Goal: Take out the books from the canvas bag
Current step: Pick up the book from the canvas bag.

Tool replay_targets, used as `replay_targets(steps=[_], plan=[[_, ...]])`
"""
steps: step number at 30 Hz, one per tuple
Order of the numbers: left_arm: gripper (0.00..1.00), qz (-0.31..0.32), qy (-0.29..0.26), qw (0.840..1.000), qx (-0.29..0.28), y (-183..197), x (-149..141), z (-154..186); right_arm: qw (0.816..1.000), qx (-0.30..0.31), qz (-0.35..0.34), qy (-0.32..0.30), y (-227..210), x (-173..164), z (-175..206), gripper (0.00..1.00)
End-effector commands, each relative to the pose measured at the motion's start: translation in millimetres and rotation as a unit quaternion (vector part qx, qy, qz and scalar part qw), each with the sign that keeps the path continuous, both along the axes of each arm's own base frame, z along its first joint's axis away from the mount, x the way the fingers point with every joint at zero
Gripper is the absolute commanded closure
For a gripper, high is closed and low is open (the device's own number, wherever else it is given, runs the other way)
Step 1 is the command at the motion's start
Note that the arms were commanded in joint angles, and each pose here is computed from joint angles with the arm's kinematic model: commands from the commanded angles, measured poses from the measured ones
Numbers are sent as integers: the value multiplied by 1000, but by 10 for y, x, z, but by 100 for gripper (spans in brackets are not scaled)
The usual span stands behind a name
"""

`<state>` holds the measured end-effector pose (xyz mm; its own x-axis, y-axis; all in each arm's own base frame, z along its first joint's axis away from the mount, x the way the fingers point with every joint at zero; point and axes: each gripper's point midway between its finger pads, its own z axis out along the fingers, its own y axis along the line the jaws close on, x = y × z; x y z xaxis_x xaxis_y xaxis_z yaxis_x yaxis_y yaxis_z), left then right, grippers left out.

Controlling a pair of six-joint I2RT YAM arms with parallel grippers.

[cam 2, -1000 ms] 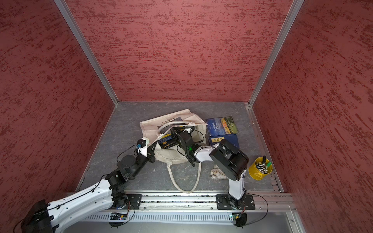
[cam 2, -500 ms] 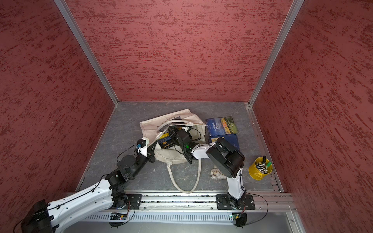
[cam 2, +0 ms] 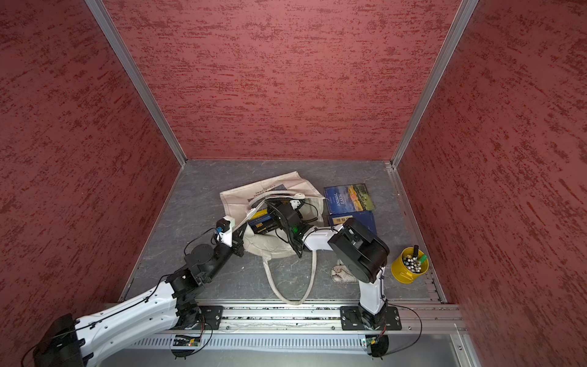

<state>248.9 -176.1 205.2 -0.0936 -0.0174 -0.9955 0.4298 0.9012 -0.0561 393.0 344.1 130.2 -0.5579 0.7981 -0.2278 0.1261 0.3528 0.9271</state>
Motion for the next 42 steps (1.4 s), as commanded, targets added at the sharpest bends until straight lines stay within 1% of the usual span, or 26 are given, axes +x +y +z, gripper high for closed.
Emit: replay_targets(steps=[1, 5, 10, 13, 16, 19, 24, 28, 31, 35, 39, 41, 42], plan=[[100, -24, -57, 997, -48, -78, -57, 401, 998, -52, -42, 2, -316, -42, -74, 57], [100, -25, -57, 997, -49, -83, -57, 408, 996, -70, -52, -31, -482, 2, 55, 56], [100, -26, -56, 997, -48, -86, -56, 399, 996, -67, -49, -32, -571, 107, -4, 57], [100, -26, -57, 997, -48, -83, -60, 408, 994, -85, -56, -33, -614, 171, -36, 58], [100, -26, -57, 997, -48, -83, -63, 406, 995, -74, -56, -35, -662, 232, -85, 58], [100, -28, -56, 997, -47, -90, -63, 398, 997, -57, -44, -33, -636, 278, -134, 59], [100, -30, -56, 997, -47, -98, -64, 400, 996, -69, -45, -28, -605, 335, -184, 59], [100, -31, -56, 997, -47, -98, -68, 406, 996, -66, -49, -22, -609, 342, -271, 59], [100, -31, -55, 997, -46, -105, -64, 397, 995, -73, -52, -35, -608, 382, -247, 60], [100, -35, -55, 997, -45, -121, -67, 388, 993, -73, -64, -71, -630, 440, -100, 63], [100, -38, -55, 997, -45, -131, -72, 390, 993, -61, -47, -91, -530, 481, -33, 65], [100, -39, -55, 997, -45, -131, -74, 392, 993, -50, -38, -102, -479, 487, 15, 70], [100, -39, -55, 997, -45, -131, -74, 390, 993, -47, -35, -105, -461, 494, 30, 74]])
